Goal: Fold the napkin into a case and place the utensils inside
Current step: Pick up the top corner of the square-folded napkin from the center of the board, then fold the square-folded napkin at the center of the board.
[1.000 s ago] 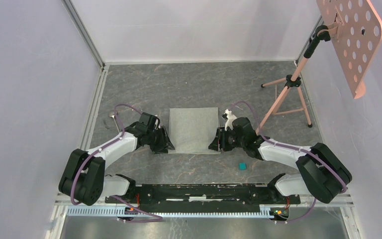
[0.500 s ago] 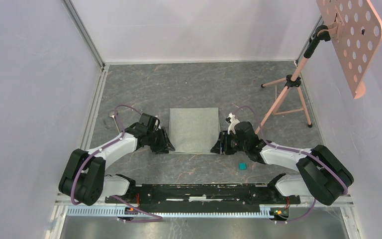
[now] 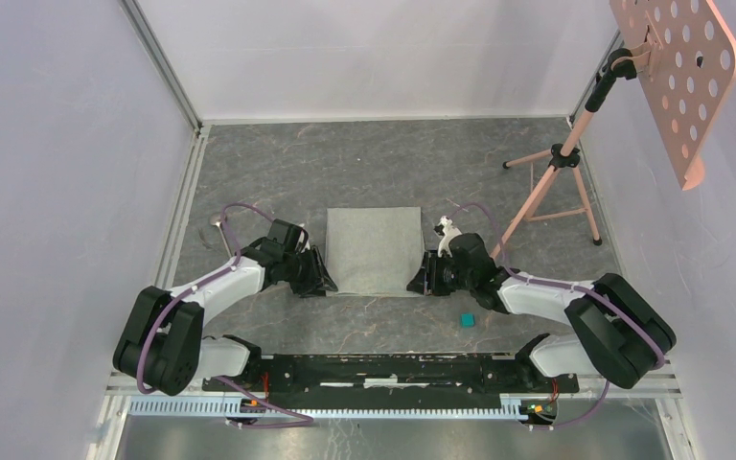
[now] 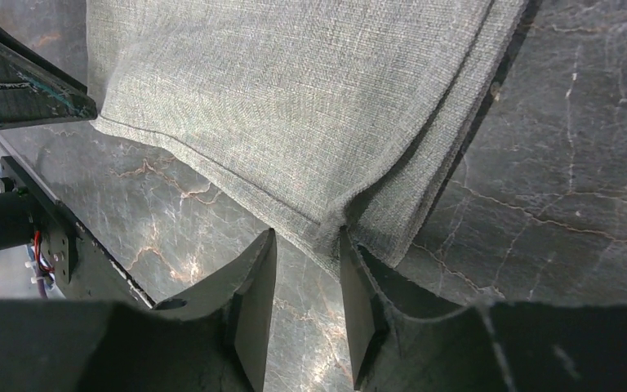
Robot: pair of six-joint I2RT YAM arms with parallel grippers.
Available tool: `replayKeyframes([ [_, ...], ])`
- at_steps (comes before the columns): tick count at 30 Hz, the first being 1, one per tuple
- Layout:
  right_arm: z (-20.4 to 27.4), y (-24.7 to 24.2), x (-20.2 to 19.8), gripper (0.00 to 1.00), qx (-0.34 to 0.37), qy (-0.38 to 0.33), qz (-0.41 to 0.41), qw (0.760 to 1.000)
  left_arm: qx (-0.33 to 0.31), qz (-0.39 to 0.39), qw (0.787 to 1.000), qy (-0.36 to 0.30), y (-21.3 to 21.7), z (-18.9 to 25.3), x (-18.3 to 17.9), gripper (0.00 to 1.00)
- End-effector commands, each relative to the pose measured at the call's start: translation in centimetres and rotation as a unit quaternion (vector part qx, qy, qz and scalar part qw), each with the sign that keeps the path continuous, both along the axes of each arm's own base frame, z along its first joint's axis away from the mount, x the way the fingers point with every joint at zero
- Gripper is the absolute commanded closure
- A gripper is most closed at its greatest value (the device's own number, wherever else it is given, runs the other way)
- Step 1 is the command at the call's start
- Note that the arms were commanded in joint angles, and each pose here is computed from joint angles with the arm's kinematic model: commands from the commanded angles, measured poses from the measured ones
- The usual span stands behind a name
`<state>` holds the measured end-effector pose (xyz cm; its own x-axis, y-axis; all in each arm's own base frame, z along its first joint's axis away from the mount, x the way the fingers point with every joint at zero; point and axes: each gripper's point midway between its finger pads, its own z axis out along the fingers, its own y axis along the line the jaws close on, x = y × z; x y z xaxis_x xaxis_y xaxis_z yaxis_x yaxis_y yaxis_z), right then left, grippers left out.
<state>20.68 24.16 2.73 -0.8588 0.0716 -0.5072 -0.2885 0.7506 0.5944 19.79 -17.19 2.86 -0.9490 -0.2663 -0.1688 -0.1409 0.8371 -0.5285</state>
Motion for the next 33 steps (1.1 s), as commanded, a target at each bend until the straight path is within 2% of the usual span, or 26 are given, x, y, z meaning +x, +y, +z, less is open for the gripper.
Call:
replayKeyframes([
  [1,0.6,0.1,1.3,0.58,-0.007,-0.024,-0.012,1.000,-0.007,-0.020,0.999,-0.023,-0.3,0.4,0.2,0.58],
  [4,0.4,-0.3,1.2,0.59,-0.012,-0.026,-0.016,0.999,-0.006,-0.020,1.000,-0.022,-0.2,0.3,0.1,0.58],
  [6,0.3,-0.3,1.3,0.64,-0.015,-0.028,-0.015,0.999,-0.004,-0.020,1.000,-0.022,-0.2,0.3,0.2,0.58],
  [10,0.8,0.1,1.8,0.85,-0.013,-0.038,-0.011,0.999,0.000,-0.020,1.000,-0.022,-0.1,0.1,0.2,0.58],
  [14,2.5,1.0,2.9,0.99,-0.009,-0.063,0.003,0.998,0.010,-0.015,1.000,-0.022,0.3,-0.2,0.1,0.58],
  [21,6.0,5.2,5.6,0.99,0.036,-0.101,0.060,0.992,0.023,-0.010,0.999,-0.025,0.9,-0.3,-0.1,0.57],
  [27,6.9,9.5,8.7,0.99,0.071,-0.109,0.090,0.987,0.039,-0.006,0.999,-0.026,1.4,-0.7,0.0,0.58],
  [33,7.8,14.0,11.1,1.00,0.107,-0.124,0.123,0.979,0.056,-0.004,0.998,-0.023,2.0,-1.3,-0.1,0.67],
])
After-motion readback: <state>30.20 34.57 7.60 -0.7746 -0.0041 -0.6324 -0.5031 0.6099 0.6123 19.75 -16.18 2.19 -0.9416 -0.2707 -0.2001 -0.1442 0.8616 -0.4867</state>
